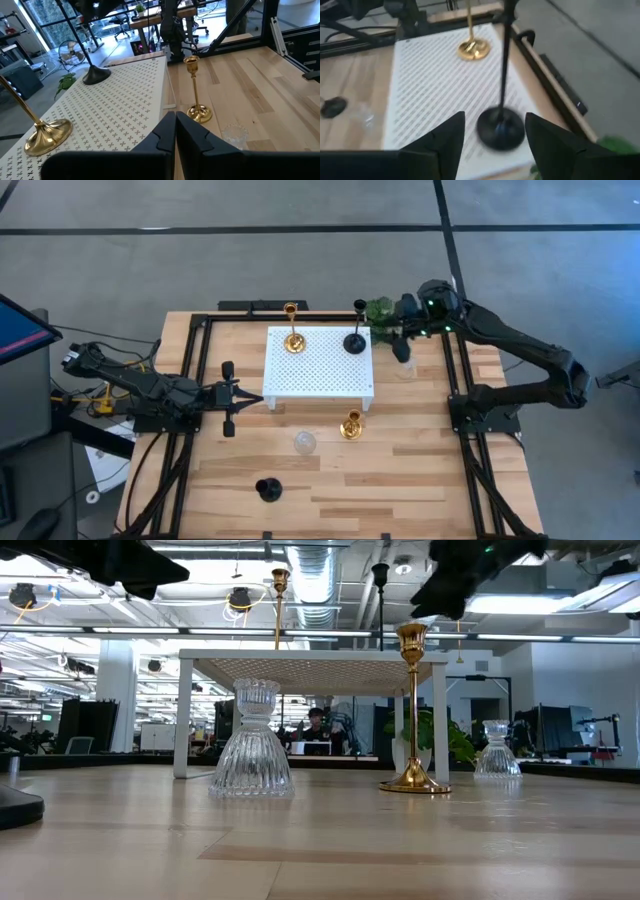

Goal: Pick & Place candle stick holders
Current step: Put the gold candle holder on the shelf

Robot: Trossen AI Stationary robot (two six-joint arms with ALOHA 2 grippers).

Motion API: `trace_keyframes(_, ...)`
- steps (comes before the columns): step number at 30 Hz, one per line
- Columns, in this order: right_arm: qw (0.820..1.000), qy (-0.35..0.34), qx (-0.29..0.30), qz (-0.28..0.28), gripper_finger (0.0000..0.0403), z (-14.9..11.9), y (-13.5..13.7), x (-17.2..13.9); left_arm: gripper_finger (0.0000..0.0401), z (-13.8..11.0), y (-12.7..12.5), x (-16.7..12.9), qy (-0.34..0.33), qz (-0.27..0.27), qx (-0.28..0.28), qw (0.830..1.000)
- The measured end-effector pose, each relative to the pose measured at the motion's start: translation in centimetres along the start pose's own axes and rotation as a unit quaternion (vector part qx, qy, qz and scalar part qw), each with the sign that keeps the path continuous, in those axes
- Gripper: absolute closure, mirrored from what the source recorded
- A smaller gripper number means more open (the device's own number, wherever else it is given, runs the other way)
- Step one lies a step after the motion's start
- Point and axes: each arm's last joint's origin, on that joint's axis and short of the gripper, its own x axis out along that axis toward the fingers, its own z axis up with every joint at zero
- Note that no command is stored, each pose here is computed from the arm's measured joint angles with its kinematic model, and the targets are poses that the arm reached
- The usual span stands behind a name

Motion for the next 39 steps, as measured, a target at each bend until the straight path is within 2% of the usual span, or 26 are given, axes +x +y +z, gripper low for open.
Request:
trace_keyframes(8,0.996,0.075,0.038,0.043,0.0256,-1.8,3.1,-3.1,0.0389,0.0,0.0,0.0,0.000,0.000,0.000,1.000)
trace_keyframes(14,0.991,0.102,0.024,0.086,0.0286,-2.3,5.3,-3.5,0.0389,0.0,0.0,0.0,0.000,0.000,0.000,1.000)
trace_keyframes(20,0.986,0.117,0.014,0.119,0.0304,-3.9,6.8,-1.9,0.0389,0.0,0.0,0.0,0.000,0.000,-0.005,1.000)
trace_keyframes(23,0.982,0.133,0.021,0.131,0.0309,-5.6,7.4,-0.6,0.0389,0.0,0.0,0.0,0.000,0.000,-0.005,1.000)
trace_keyframes(31,0.977,0.123,0.060,0.162,0.0317,-10.1,9.0,2.8,0.0389,0.0,0.0,0.0,0.001,-0.001,-0.005,1.000)
trace_keyframes(39,0.966,0.139,0.102,0.192,0.0329,-12.1,11.5,3.3,0.0389,0.0,0.0,0.0,0.001,0.000,-0.005,1.000)
